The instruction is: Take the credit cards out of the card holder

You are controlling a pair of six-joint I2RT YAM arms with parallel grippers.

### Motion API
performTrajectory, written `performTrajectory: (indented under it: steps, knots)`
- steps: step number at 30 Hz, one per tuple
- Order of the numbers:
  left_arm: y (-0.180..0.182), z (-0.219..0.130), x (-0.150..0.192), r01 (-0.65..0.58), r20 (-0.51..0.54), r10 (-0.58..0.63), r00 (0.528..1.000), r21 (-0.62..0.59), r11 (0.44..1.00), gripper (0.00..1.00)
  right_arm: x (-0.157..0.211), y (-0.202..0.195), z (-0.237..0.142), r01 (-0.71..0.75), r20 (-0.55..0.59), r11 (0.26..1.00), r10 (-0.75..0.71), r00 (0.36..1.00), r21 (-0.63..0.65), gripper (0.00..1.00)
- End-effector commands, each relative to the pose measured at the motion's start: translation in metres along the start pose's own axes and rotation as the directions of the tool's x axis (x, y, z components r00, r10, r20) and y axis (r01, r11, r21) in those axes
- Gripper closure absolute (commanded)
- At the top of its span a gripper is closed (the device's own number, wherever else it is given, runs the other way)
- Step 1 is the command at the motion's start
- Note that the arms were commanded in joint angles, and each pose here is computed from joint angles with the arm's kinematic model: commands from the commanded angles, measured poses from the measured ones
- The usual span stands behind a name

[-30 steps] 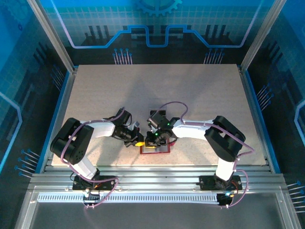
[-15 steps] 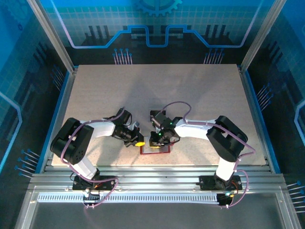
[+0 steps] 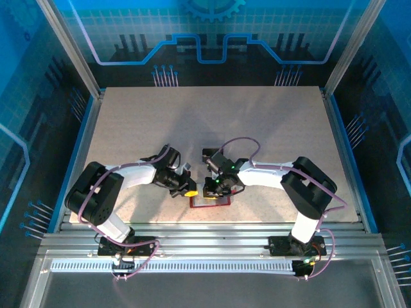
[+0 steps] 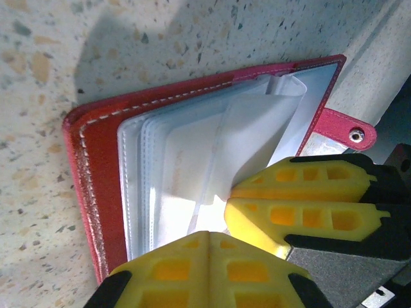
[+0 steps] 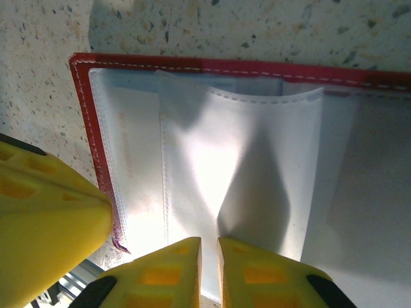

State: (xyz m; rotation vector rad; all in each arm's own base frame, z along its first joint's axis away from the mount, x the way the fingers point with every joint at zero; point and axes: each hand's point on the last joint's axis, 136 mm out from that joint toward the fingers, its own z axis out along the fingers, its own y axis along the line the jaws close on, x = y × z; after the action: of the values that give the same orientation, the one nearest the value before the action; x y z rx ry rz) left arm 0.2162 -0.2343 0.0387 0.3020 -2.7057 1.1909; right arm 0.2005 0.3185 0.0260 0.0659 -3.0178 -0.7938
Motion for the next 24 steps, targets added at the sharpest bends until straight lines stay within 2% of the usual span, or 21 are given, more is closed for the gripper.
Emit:
performTrajectory:
  steps: [1, 13, 24]
  knots:
    - [-0.002, 0.003, 0.0, 0.011, -0.003, -0.011, 1.0, -0.004, 1.0, 0.99, 0.001, -0.008, -0.006, -0.026, 0.005, 1.0, 0.026, 1.0, 0.017, 0.85]
    - [0.016, 0.018, 0.0, 0.034, -0.032, -0.035, 0.999, -0.028, 0.999, 1.0, 0.0, -0.002, -0.015, -0.014, 0.017, 1.0, 0.014, 1.0, 0.012, 0.84]
    - [0.023, 0.02, 0.001, 0.038, -0.034, -0.039, 0.999, -0.041, 0.998, 1.0, 0.003, -0.003, -0.023, 0.023, 0.03, 0.997, -0.026, 0.999, 0.075, 0.8]
